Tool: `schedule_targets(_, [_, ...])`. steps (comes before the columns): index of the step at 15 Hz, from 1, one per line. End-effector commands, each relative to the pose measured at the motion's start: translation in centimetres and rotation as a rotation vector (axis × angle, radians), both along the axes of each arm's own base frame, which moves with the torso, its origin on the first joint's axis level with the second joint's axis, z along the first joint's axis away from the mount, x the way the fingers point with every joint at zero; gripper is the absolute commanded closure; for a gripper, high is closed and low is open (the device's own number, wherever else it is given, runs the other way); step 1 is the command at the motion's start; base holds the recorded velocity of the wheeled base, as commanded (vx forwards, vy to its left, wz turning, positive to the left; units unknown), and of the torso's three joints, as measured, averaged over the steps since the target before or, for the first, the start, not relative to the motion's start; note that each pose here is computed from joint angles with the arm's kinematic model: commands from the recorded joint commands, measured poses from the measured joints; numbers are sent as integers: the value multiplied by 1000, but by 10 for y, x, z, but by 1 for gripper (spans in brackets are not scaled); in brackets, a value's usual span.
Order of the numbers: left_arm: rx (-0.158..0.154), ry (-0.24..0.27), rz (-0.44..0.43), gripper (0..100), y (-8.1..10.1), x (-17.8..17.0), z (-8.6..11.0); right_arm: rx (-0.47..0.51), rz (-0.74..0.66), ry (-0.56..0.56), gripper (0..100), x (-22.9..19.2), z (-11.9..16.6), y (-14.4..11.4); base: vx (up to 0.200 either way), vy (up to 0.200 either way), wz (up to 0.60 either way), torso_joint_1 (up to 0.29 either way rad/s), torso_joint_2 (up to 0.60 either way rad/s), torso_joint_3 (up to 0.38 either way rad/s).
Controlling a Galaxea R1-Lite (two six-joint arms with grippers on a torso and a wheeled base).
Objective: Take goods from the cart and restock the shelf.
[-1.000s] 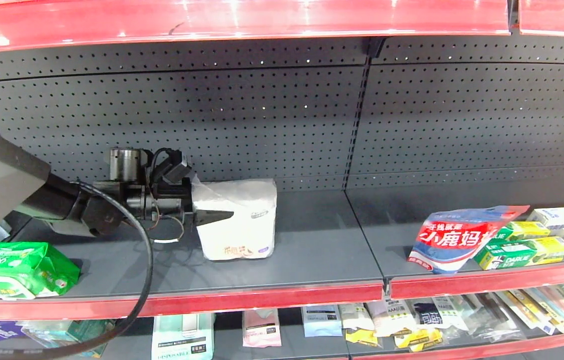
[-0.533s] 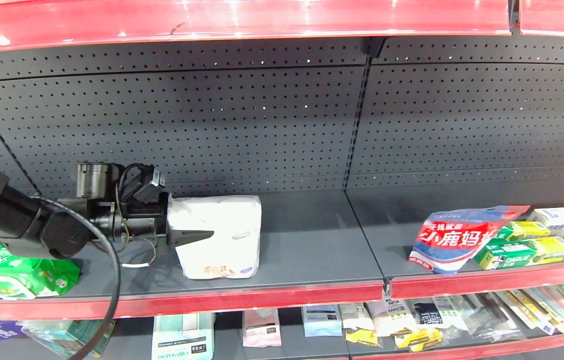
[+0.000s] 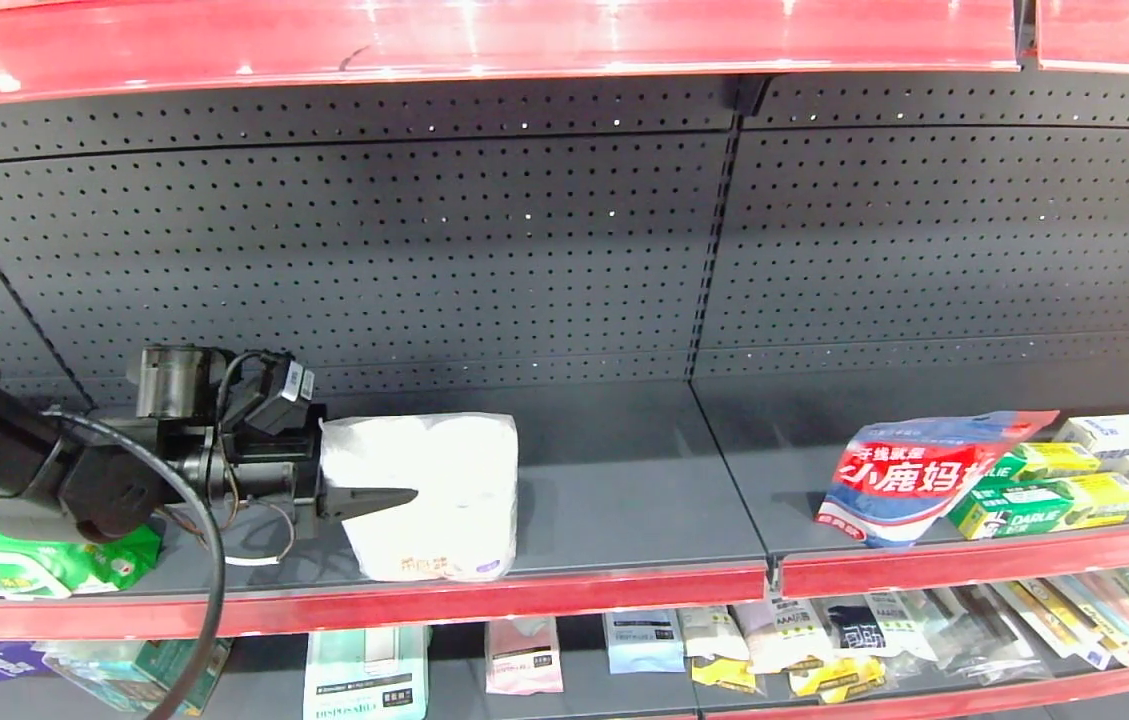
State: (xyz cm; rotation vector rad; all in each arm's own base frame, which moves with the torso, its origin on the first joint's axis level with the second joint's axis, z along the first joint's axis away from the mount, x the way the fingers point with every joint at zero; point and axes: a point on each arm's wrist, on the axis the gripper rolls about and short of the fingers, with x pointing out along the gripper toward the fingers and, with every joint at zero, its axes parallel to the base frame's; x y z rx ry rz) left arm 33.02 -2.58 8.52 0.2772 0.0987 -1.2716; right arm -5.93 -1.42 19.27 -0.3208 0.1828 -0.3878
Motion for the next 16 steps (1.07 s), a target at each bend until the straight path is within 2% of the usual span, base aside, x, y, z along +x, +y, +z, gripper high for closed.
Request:
schedule_targets(1, [2,14,2,100,0,0,-4,-1,1,4,100,1,0,0,0,0,0,0,0,0])
schedule_targets(6, [0,33,30,100,8,-1,-6,-1,1,10,100,2,-1,0,0,0,0,0,0,0])
schedule_targets(10, [-2,12,39,100,11,3,0,-1,1,13,100,2,-2,0,0,0,0,0,0,0])
schedule_targets(16, [-2,20,48,100,14,1,-2,-2,1,18,100,3,-2,0,0,0,0,0,0,0])
